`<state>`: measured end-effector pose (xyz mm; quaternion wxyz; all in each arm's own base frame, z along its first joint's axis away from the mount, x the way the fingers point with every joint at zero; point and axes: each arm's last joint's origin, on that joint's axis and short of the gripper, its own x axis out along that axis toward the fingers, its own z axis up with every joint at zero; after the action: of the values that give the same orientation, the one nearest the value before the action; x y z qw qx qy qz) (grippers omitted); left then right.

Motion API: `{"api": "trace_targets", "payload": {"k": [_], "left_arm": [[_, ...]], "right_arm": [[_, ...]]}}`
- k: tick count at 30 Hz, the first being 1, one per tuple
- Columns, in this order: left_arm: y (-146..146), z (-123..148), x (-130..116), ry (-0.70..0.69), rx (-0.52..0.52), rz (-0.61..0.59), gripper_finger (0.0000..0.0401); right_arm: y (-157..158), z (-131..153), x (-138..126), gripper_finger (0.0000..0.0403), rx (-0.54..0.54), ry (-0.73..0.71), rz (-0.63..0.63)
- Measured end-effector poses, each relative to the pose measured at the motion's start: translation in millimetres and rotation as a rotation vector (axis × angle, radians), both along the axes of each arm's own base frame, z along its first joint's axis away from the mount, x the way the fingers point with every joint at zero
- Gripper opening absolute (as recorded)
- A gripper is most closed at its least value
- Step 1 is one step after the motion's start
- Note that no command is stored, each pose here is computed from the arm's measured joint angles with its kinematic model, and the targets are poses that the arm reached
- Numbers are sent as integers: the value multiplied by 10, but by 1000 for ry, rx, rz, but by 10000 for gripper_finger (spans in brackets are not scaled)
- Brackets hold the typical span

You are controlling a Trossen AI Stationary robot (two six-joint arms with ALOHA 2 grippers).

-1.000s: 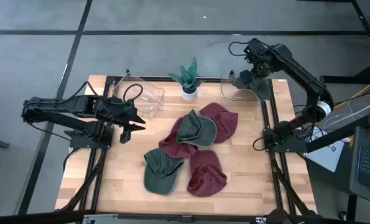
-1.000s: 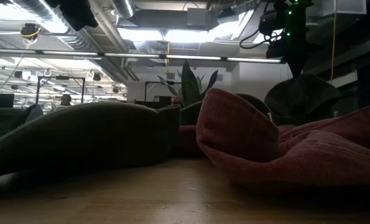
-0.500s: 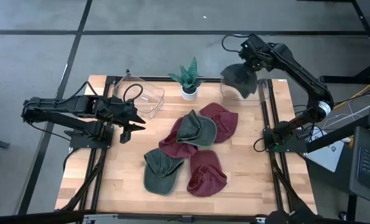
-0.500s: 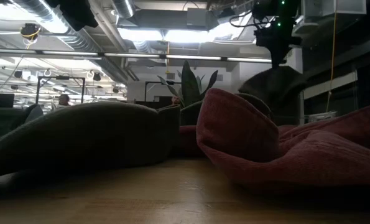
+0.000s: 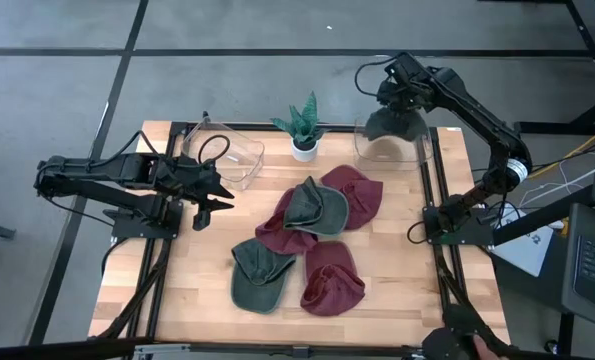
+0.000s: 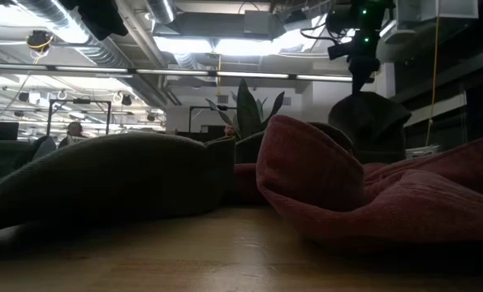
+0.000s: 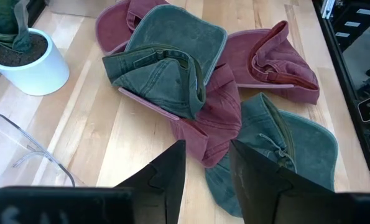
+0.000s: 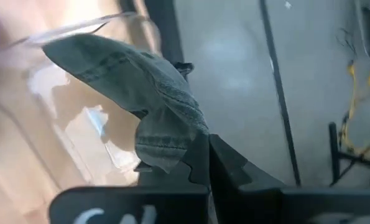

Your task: Pick & Place hat

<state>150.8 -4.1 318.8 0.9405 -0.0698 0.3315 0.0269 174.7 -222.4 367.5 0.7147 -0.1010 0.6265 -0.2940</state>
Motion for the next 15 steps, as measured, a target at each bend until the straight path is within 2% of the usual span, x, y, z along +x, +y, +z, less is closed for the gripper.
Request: {"api": "trace_targets", "payload": {"k": [4, 9, 15], "left_arm": [[1, 1, 0, 0, 0, 0, 116], [0, 0, 0, 0, 0, 0, 119], [0, 0, 0, 0, 0, 0, 119]], "right_arm": [[-42, -16, -78, 0, 60, -16, 53], [-166, -39, -127, 0, 51, -42, 33], [-254, -191, -66, 0, 107, -4, -9]]}}
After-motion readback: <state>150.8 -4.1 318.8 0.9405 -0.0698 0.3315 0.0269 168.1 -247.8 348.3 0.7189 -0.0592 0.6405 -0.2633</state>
